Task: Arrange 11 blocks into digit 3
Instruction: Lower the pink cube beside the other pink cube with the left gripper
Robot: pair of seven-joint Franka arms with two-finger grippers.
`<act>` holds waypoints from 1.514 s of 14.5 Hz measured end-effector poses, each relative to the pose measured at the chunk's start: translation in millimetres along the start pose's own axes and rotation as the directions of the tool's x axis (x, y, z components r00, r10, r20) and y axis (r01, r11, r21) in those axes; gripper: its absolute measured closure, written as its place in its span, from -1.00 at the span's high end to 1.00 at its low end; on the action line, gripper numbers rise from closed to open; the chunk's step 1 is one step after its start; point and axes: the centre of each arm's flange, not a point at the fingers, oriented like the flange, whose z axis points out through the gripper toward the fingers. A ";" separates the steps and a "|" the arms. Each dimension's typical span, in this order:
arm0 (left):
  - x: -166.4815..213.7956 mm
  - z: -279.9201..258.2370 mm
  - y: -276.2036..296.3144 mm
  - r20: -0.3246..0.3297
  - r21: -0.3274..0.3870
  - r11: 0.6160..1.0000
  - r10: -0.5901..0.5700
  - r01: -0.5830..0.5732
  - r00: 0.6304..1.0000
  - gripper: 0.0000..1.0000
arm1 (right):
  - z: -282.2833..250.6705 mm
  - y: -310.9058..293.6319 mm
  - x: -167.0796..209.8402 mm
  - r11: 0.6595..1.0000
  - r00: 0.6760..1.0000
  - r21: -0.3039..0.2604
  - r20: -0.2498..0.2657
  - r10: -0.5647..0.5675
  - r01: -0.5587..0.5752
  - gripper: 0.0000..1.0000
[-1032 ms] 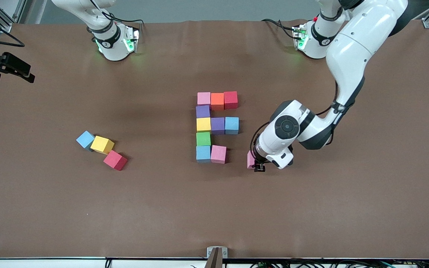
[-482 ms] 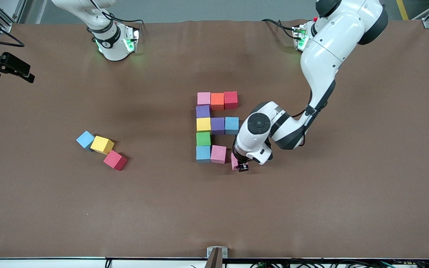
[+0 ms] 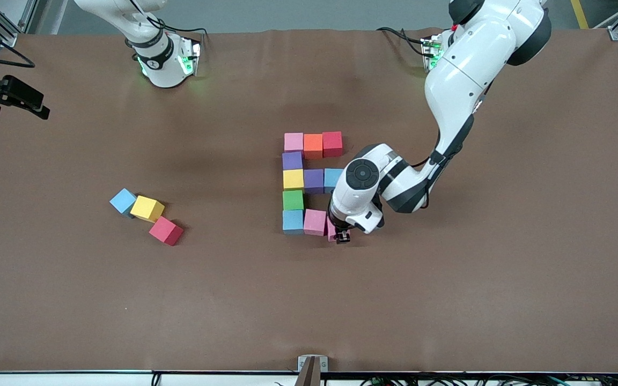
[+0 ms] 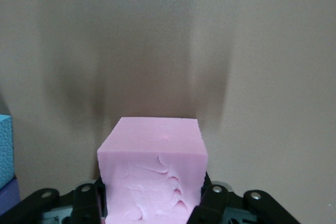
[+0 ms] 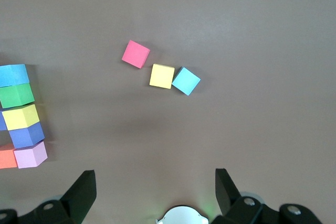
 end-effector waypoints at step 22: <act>-15.2 2.2 -18.8 -0.039 0.032 0.998 0.049 -0.047 0.998 0.20 | -1.1 -1.2 0.9 1.000 1.000 0.001 -0.010 -0.002 0.002 1.00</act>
